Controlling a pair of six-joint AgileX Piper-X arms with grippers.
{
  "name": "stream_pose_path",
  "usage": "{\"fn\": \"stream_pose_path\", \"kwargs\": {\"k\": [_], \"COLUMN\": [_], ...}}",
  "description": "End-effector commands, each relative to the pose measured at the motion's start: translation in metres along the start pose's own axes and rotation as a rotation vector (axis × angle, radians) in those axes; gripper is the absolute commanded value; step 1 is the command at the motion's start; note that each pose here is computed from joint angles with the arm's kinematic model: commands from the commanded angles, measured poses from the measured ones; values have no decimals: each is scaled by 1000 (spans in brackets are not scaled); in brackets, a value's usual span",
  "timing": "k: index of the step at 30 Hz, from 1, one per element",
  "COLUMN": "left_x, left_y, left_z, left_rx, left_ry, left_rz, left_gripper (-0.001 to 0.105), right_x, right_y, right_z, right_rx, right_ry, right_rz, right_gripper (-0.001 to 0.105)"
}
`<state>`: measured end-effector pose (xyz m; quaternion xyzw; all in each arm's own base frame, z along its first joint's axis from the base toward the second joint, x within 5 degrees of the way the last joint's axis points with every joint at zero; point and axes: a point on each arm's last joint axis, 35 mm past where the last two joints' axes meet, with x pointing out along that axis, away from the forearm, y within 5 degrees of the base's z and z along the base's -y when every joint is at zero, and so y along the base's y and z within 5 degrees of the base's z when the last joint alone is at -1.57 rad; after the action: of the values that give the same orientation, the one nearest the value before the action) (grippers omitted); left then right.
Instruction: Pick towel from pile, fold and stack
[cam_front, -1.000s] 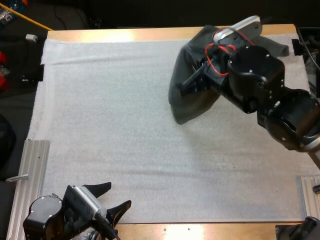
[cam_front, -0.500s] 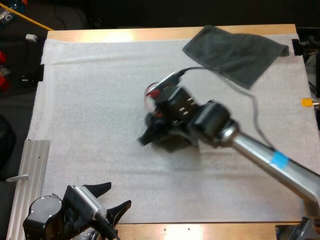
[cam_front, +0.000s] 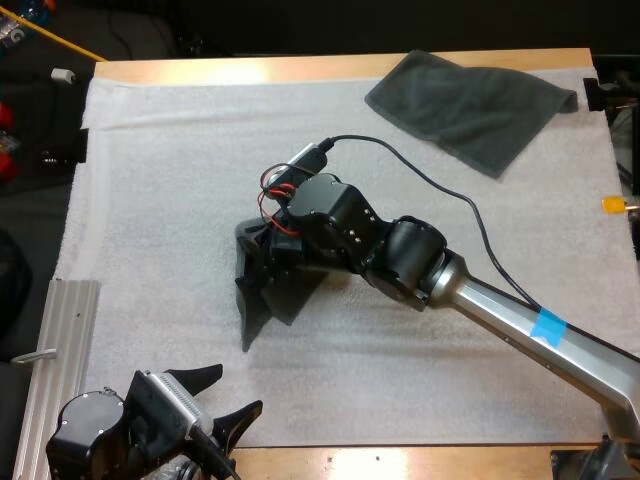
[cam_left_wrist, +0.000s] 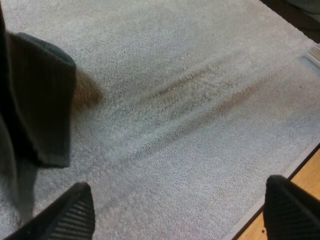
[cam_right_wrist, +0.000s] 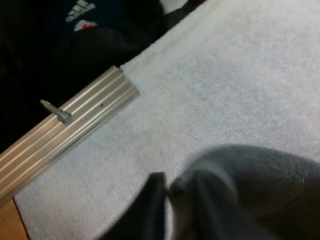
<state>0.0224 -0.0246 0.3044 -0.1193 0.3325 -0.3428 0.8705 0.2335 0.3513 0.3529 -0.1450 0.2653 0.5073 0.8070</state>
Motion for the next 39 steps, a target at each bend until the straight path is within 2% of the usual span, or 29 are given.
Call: {"fn": "stream_pose_path", "kwargs": {"k": [1, 2, 3, 4, 6, 9, 14, 20, 25, 27, 32, 35, 39], "left_x": [-2, -2, -2, -2, -2, -2, -2, -2, -2, -2, -4, -5, -6], "left_y": [-2, -2, -2, -2, -2, -2, -2, -2, -1, 1, 10, 13, 15], "left_z": [2, 2, 2, 2, 2, 2, 2, 2, 1, 0, -7, -9, -12], "left_rx": [8, 8, 8, 8, 8, 8, 8, 8, 4, -2, -34, -43, -48], "left_ry": [-7, -7, -7, -7, -7, -7, -7, -7, -3, -1, 30, 48, 65], "left_rz": [-12, -12, -12, -12, -12, -12, -12, -12, 6, 54, 306, 378, 458], "left_gripper": [69, 69, 69, 69, 69, 69, 69, 69, 69, 69, 69, 69, 69], "right_x": [-7, -7, -7, -7, -8, -9, 1, 17, 27, 32, 59, 77, 93], "right_y": [-1, -1, -1, -2, -3, -6, -7, -6, -5, -5, -6, -6, -7], "right_z": [3, 1, -1, -5, -11, -24, -53, -88, -110, -116, -131, -141, -154], "right_rx": [-9, -16, -15, -12, -17, -43, -72, -6, 76, 128, 259, 348, 440], "right_ry": [2, 22, 38, 71, 133, 243, 349, 403, 400, 401, 418, 427, 450], "right_rz": [-5, -4, -7, -27, -79, -173, -174, -153, -139, -141, -106, -64, -83], "right_gripper": [45, 59, 64, 75, 79, 77, 62, 59, 59, 59, 59, 59, 59]}}
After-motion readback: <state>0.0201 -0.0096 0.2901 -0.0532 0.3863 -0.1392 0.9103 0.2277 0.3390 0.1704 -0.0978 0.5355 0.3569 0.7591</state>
